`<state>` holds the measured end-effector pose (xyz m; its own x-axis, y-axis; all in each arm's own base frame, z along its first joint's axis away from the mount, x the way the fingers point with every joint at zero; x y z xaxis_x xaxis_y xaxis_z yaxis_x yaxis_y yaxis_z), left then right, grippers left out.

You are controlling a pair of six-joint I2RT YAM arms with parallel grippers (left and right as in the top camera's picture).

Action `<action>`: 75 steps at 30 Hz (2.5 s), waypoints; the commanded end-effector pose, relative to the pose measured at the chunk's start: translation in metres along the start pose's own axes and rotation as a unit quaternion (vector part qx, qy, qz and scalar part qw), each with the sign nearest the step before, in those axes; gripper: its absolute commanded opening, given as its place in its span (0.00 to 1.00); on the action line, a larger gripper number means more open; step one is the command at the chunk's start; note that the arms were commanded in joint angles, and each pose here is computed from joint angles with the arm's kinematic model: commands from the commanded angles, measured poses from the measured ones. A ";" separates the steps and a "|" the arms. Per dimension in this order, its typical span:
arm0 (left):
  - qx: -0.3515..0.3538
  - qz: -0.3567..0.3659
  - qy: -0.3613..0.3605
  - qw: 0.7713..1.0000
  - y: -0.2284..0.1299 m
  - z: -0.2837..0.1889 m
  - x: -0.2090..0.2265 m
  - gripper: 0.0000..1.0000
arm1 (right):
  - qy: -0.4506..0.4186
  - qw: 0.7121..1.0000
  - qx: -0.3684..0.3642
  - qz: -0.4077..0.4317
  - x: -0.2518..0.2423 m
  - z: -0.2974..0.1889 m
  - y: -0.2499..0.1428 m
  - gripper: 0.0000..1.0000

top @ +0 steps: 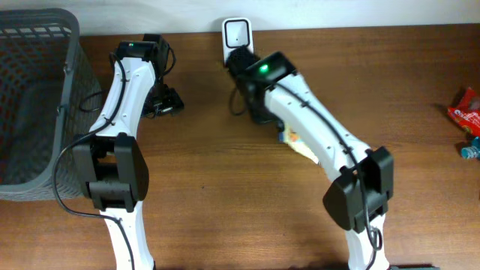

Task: Scan the item barcode
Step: 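Reach the right gripper to the yellow bag and grasp it, then lift the yellow bag with the right gripper up to the white scanner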

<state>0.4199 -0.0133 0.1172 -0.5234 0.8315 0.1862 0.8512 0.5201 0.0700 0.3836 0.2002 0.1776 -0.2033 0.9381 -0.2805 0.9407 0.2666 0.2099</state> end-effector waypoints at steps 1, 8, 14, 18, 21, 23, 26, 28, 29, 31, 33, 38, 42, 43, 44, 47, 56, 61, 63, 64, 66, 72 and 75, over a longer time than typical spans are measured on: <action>-0.007 -0.002 0.002 1.000 0.000 -0.005 0.004 0.99 | 0.125 0.992 0.004 -0.008 0.056 -0.006 -0.002 0.38; -0.007 -0.002 0.002 1.000 0.000 -0.005 0.004 0.99 | 0.209 0.976 0.032 0.049 0.029 -0.009 0.010 0.99; -0.007 -0.003 0.002 1.000 0.000 -0.005 0.004 0.99 | 0.253 0.951 0.067 0.165 -0.028 0.014 0.019 0.99; -0.007 -0.003 0.002 1.000 0.000 -0.005 0.004 0.99 | 0.161 0.889 0.160 0.399 -0.049 0.053 -0.008 0.99; -0.007 -0.002 0.002 1.000 0.000 -0.005 0.004 0.99 | 0.101 0.830 0.202 0.510 -0.039 0.091 -0.034 0.99; -0.007 -0.002 0.002 1.000 0.000 -0.005 0.004 0.99 | 0.089 0.814 0.213 0.532 -0.035 0.105 -0.043 0.99; -0.007 -0.002 0.002 1.000 0.000 -0.005 0.004 0.99 | 0.085 0.791 0.219 0.564 -0.027 0.127 -0.054 0.98; -0.007 -0.002 0.002 1.000 0.000 -0.005 0.004 0.99 | 0.105 0.790 0.205 0.568 -0.020 0.142 -0.052 0.98; -0.007 -0.003 0.002 1.000 0.000 -0.005 0.004 0.99 | 0.111 0.789 0.202 0.569 -0.018 0.146 -0.052 0.98; -0.007 -0.003 0.002 1.000 0.000 -0.005 0.004 0.99 | 0.117 0.789 0.197 0.569 -0.013 0.159 -0.058 0.99; -0.007 -0.003 0.002 1.000 0.000 -0.005 0.004 0.99 | 0.110 0.790 0.202 0.568 -0.012 0.168 -0.068 0.78; -0.007 -0.003 0.002 1.000 0.000 -0.005 0.004 0.99 | 0.160 0.847 0.187 0.472 -0.010 0.157 -0.057 0.42; -0.007 -0.003 0.002 1.000 0.000 -0.005 0.004 0.99 | 0.204 0.904 0.127 0.354 -0.020 0.116 -0.023 0.39; -0.007 -0.002 0.002 1.000 0.000 -0.005 0.004 0.99 | 0.214 0.917 0.107 0.321 -0.023 0.104 -0.015 0.36; -0.007 -0.002 0.002 1.000 0.000 -0.005 0.004 0.99 | 0.226 0.934 0.081 0.266 -0.028 0.085 -0.003 0.26; -0.007 -0.003 0.002 1.000 0.000 -0.005 0.004 0.99 | 0.250 0.952 0.047 0.168 -0.036 0.046 0.012 0.04; -0.007 -0.003 0.002 1.000 0.000 -0.005 0.004 0.99 | 0.195 0.940 0.156 0.231 -0.007 0.102 -0.048 0.88; -0.007 -0.003 0.002 1.000 0.000 -0.005 0.004 0.99 | 0.185 0.931 0.151 0.275 0.003 0.138 -0.064 0.47; -0.007 -0.003 0.002 1.000 0.000 -0.005 0.004 0.99 | 0.175 0.934 0.145 0.275 -0.001 0.139 -0.063 0.19; -0.007 -0.003 0.002 1.000 0.000 -0.005 0.004 0.99 | 0.178 0.936 0.141 0.270 -0.001 0.137 -0.060 0.10; -0.007 -0.003 0.002 1.000 0.000 -0.005 0.004 0.99 | 0.199 0.936 0.139 0.256 0.000 0.127 -0.052 0.04; -0.007 -0.003 0.002 1.000 0.000 -0.005 0.004 0.99 | 0.477 0.878 0.012 -0.023 0.008 0.000 0.006 0.04; -0.007 -0.002 0.002 1.000 0.000 -0.005 0.004 0.99 | 0.574 0.817 -0.013 -0.048 0.013 -0.036 0.007 0.04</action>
<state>0.4194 -0.0132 0.1171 -0.5229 0.8314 0.1879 0.8514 0.5200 0.0684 0.3887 0.2005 0.1665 -0.2501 0.7680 0.5896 0.9662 0.2369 0.1013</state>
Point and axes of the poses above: each gripper's point midway between its finger pads, its own z axis out along the fingers, its own x axis along the line the jaws close on, y = z × x, the point moved 3 cm from there along -z, back along the fingers, and after that the axes turned 5 degrees about -z, right-handed, at the moved point
